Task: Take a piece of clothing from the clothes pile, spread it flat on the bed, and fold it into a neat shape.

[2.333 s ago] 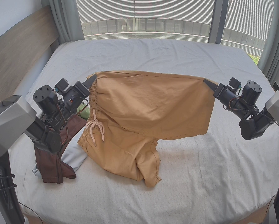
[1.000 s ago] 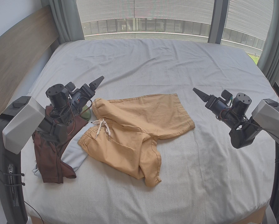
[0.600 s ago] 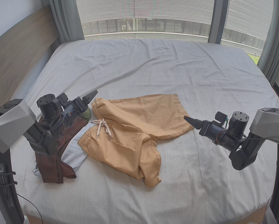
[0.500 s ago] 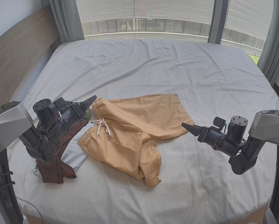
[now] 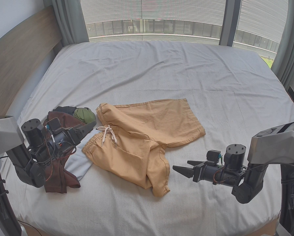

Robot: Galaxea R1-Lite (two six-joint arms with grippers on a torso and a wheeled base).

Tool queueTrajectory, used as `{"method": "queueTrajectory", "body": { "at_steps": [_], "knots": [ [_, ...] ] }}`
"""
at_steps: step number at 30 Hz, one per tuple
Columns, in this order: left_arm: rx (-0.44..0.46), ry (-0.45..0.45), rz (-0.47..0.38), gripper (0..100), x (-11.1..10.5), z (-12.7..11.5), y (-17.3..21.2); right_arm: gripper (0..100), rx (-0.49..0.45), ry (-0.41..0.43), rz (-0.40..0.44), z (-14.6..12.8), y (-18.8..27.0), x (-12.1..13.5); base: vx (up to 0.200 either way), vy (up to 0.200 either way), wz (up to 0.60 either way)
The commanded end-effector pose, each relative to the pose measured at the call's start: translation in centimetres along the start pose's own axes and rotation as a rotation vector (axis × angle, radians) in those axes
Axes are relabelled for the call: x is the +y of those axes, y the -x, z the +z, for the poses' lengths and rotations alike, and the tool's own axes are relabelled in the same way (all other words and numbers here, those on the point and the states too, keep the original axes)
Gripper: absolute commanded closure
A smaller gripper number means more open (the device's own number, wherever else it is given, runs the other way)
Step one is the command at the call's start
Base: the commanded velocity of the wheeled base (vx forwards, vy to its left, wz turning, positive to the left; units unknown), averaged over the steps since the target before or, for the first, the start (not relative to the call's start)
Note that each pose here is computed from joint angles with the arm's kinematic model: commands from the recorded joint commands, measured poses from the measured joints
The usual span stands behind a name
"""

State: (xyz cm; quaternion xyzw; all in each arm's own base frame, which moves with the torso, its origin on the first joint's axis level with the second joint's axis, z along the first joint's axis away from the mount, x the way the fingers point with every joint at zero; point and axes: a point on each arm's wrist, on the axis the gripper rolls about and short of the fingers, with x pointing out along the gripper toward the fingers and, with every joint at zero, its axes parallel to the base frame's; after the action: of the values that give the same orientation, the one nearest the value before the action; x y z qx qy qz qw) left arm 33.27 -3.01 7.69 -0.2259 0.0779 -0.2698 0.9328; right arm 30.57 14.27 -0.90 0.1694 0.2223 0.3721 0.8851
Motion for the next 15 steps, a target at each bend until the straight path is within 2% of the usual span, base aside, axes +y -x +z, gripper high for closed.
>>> {"method": "queueTrajectory", "body": {
  "at_steps": [1, 15],
  "knots": [
    [0.019, 0.002, 0.011, 0, 0.1, -0.5, 0.5, 0, 0.061, -0.012, -0.008, -2.0, -0.5, -0.4, 0.0, 0.0, 0.0],
    [0.043, 0.018, 0.028, 0, 0.4, -1.2, 0.8, 0, 0.115, -0.008, 0.012, -3.7, -1.3, 0.2, 0.0, 0.0, 0.0]
  ]
}}
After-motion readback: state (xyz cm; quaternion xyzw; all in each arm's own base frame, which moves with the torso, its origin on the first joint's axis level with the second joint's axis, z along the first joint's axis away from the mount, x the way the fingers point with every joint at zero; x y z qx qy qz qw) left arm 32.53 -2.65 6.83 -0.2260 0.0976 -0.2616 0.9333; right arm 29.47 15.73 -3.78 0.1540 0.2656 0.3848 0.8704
